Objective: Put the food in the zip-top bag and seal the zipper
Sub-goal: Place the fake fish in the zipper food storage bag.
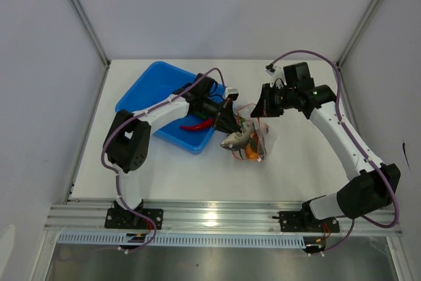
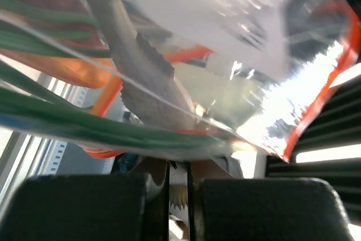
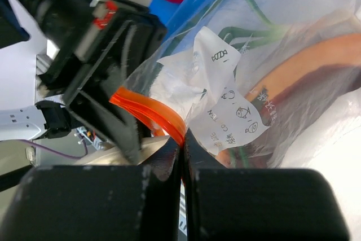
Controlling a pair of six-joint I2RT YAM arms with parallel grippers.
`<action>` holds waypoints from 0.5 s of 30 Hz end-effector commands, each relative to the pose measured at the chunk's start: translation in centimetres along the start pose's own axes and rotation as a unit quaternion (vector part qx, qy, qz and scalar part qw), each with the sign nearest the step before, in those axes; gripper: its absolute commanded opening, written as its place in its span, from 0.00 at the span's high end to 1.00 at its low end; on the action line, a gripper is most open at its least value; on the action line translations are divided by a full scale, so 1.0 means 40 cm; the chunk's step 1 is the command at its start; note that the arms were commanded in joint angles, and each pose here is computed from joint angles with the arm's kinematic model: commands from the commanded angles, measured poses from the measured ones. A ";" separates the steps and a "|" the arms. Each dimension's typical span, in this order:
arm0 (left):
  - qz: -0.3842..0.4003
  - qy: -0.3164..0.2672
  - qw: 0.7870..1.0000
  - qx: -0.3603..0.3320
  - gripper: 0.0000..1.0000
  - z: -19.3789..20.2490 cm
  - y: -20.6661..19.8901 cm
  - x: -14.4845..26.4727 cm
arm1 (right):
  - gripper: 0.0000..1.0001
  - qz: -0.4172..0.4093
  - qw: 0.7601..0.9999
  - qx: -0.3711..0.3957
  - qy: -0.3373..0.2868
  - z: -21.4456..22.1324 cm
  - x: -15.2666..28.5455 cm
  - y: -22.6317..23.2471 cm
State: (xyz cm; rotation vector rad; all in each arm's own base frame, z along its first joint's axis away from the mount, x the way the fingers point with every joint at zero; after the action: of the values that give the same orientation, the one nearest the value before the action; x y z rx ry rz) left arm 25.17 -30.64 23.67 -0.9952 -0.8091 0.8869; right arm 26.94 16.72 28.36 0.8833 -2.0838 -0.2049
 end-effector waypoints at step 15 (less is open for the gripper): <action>0.014 -0.103 0.992 0.067 0.99 -0.076 0.007 -0.037 | 1.00 -0.020 0.999 -0.002 -0.036 -0.039 -0.030 0.060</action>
State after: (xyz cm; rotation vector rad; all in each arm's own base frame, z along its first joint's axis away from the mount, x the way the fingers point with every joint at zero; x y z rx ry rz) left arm 26.63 -32.14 20.21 -0.7734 -0.8181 1.0239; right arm 26.85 18.66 28.13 0.8801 -2.0997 -0.2222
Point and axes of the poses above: each gripper's point midway between its finger pads, its own x axis back along the fingers, its own y axis along the line the jaws close on, z = x × y, the point moved 6 cm from there along x, back along the fingers, and after that the axes turned 12 degrees about x, right-handed, at the moved point
